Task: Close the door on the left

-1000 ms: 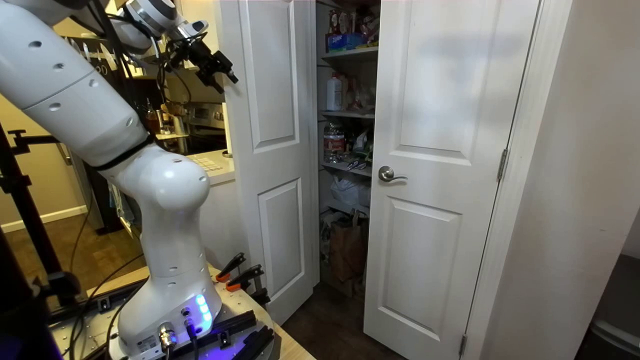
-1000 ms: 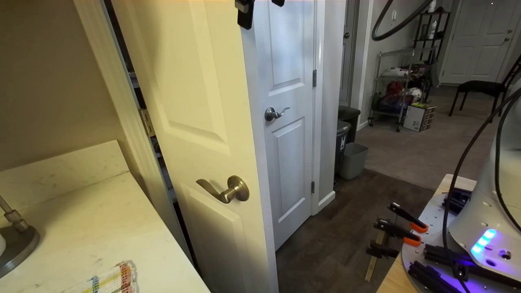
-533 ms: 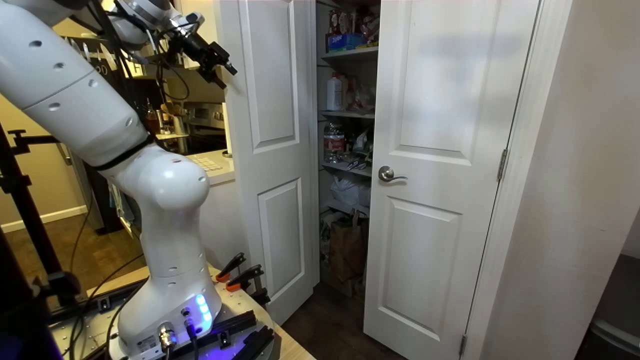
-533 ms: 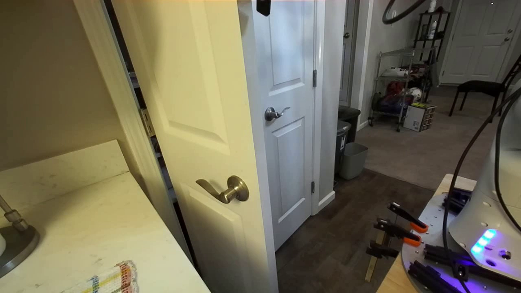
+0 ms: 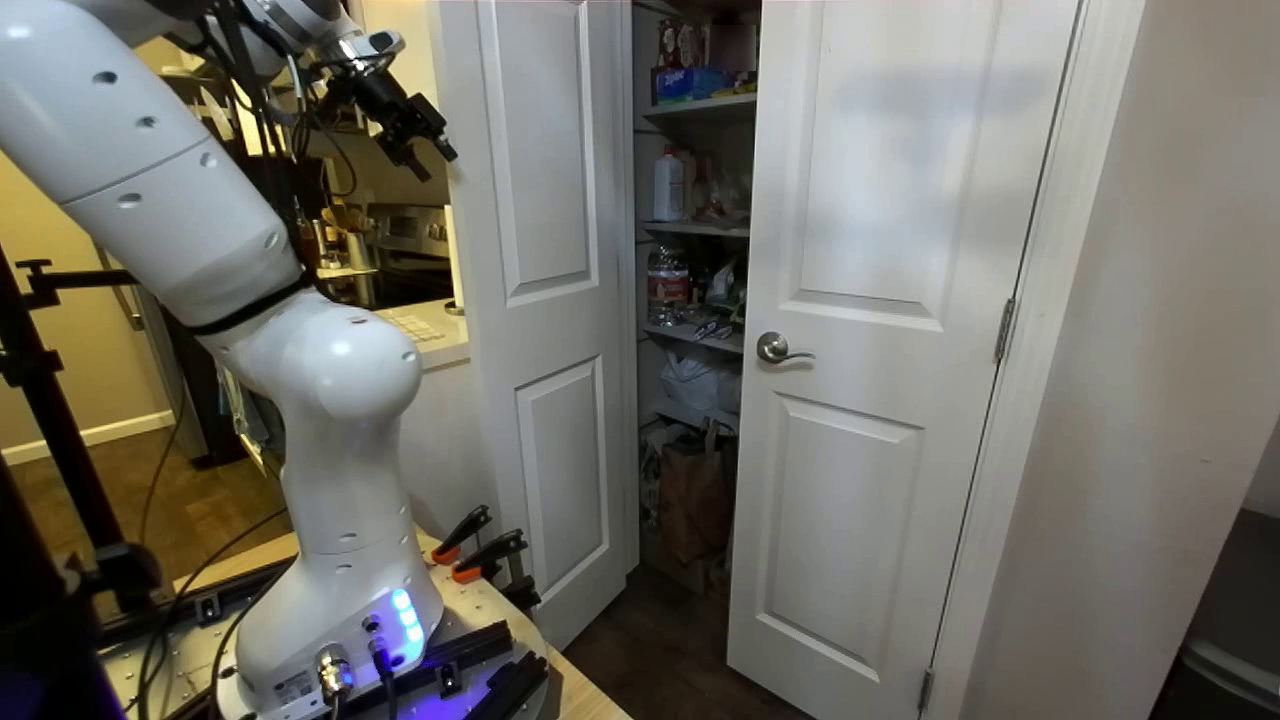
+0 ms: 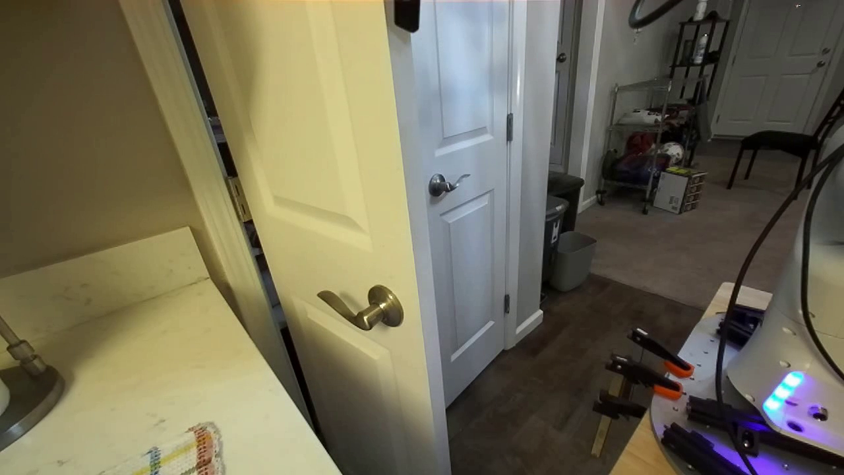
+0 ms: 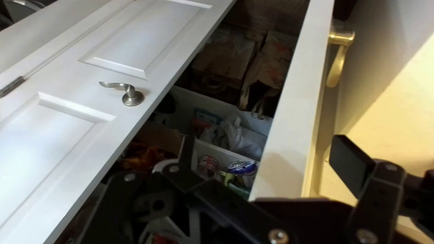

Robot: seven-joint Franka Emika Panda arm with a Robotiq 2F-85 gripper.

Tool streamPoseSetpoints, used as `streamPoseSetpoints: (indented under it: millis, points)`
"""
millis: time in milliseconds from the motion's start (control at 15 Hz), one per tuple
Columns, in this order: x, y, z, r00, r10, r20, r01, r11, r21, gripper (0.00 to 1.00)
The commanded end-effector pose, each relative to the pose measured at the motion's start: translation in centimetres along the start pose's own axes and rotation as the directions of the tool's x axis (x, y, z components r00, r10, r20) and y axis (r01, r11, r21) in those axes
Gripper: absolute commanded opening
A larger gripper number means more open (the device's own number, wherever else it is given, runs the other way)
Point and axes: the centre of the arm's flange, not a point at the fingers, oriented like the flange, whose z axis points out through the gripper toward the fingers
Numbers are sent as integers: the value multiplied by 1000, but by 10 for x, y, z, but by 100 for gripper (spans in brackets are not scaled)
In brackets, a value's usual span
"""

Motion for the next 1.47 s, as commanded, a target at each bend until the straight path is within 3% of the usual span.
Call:
streamPoseSetpoints:
  millis: [0,333,667,1067,1400]
  points:
    - [10,0,-14,1000,24,-3,-24,996,86,100]
    - [18,2,-18,998,35,-46,-31,995,94,100]
    - [28,-5,9,997,29,-74,-23,996,81,100]
    - [29,-3,56,999,13,-49,-14,1000,-23,100]
    - [28,3,58,999,30,-44,-34,995,-90,100]
